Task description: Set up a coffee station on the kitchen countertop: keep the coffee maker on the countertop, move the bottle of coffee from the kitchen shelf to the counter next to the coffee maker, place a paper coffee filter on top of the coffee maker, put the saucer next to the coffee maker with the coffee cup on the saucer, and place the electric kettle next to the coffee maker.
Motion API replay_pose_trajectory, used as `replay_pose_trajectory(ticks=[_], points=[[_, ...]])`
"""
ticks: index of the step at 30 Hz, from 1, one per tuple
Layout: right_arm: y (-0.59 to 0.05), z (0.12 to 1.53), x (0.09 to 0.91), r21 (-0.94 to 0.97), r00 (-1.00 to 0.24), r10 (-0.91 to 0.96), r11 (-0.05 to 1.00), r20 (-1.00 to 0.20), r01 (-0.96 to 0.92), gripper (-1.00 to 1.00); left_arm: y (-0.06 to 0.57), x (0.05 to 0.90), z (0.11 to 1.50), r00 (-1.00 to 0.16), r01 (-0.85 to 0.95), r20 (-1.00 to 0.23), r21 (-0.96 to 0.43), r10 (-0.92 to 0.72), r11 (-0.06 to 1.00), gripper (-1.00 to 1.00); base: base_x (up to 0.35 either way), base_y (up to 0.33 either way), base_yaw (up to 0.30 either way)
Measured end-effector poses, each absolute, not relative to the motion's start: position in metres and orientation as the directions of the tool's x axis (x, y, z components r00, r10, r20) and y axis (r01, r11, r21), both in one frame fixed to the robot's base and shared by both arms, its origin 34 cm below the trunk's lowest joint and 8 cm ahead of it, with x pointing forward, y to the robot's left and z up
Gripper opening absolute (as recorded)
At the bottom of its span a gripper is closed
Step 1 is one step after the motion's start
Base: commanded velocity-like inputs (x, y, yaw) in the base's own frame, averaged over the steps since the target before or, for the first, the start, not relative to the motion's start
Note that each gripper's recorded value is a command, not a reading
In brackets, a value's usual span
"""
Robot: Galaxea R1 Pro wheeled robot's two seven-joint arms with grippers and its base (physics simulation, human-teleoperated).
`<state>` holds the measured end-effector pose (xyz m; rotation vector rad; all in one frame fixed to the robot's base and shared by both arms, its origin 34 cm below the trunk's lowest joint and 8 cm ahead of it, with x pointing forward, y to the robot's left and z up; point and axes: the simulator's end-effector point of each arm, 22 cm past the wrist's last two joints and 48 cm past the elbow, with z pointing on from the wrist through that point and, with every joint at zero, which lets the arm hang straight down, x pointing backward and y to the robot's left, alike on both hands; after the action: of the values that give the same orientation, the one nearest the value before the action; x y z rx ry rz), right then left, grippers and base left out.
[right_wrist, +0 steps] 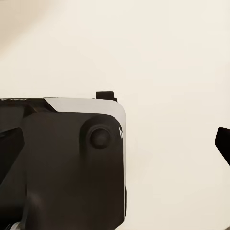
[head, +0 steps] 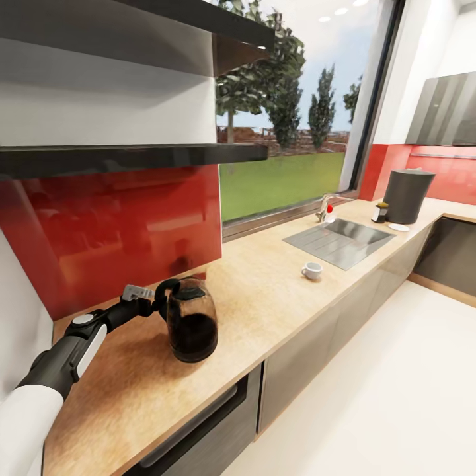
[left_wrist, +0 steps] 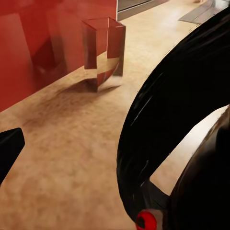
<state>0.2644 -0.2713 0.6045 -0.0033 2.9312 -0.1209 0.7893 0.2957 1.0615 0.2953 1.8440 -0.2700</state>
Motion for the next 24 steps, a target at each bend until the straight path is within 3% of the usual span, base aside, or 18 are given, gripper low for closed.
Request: replay_pose_trajectory(ticks=[24], points=[[-0.2713,0.6045,0.2645,-0.082,-0.978,-0.011,0.997,-0.206,0.006,1.00,0.2931,0.7890,1.0616,-0.278,0.340,-0.959,-0.035,0.064,0.940,1.00,0.020,0.000,0.000]])
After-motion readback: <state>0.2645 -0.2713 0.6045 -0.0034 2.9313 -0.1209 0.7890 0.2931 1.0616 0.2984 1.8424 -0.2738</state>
